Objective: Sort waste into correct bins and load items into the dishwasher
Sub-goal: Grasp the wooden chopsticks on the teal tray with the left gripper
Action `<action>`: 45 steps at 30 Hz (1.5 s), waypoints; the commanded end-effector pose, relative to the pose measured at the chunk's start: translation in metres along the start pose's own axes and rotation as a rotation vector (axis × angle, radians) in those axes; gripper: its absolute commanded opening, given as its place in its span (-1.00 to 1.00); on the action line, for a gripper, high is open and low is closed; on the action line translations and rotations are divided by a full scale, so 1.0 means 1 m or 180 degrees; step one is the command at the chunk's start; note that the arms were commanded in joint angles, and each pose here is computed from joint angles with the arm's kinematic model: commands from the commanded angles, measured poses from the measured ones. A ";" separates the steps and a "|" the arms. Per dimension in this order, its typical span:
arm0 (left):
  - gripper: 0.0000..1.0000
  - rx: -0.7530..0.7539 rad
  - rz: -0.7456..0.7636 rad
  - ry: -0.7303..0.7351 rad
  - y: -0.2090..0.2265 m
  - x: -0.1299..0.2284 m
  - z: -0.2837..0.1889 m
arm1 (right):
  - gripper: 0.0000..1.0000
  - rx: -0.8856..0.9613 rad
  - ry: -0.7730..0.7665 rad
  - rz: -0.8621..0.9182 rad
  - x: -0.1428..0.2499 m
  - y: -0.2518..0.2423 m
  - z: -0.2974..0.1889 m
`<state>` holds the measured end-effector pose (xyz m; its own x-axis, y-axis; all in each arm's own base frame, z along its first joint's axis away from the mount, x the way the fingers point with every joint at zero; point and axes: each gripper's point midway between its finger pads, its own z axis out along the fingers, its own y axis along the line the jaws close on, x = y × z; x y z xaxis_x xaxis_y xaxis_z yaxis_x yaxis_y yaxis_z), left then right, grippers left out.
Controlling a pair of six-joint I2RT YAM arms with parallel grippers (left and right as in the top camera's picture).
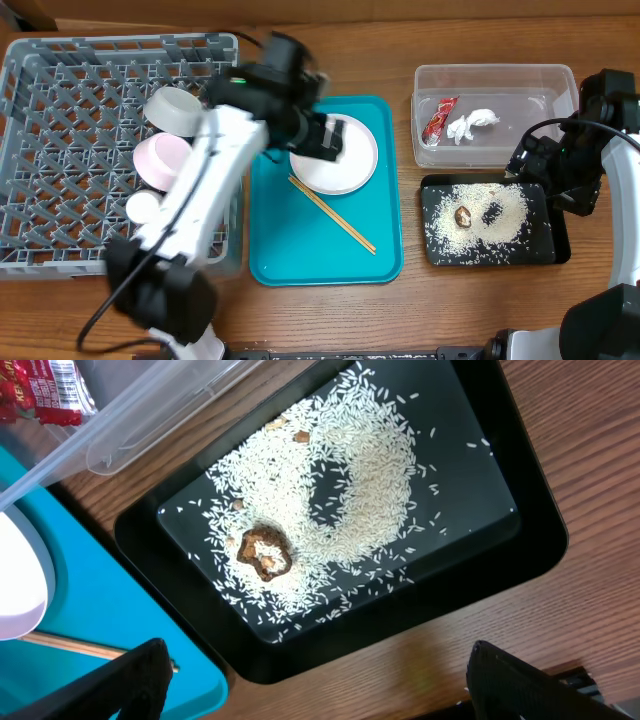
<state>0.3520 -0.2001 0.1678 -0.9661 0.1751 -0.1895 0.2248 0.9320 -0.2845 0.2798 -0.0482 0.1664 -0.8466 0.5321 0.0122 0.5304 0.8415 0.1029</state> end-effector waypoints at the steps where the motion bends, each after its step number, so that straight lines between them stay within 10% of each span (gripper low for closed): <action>1: 1.00 -0.0393 -0.1239 0.0614 -0.004 0.038 0.045 | 0.92 -0.0044 -0.0102 -0.0020 0.000 0.002 -0.008; 8: 0.98 -0.1315 -0.1694 0.0828 0.012 0.074 0.101 | 0.92 -0.0043 -0.0100 -0.0020 0.000 0.002 -0.008; 18: 0.90 -0.1417 -0.1651 0.0755 0.033 0.106 0.156 | 0.92 -0.0044 -0.0101 -0.0020 0.000 0.002 -0.008; 27: -0.06 -0.1769 -0.2004 0.0999 0.098 0.124 0.140 | 0.92 -0.0042 -0.0096 -0.0019 0.000 0.001 -0.008; 32: -0.92 -0.1732 -0.2205 0.1009 0.124 0.117 0.134 | 0.92 -0.0041 -0.0093 -0.0019 0.001 0.001 -0.008; 45: -0.91 -0.1454 -0.1844 0.0751 0.135 0.077 0.127 | 0.92 -0.0040 -0.0091 -0.0019 0.001 0.001 -0.008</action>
<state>0.3101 -0.1092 0.0042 -0.8973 -0.4247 0.1203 -0.4087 0.9023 0.1372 0.2788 -0.0480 0.1663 -0.8465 0.5321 0.0162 0.5308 0.8414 0.1015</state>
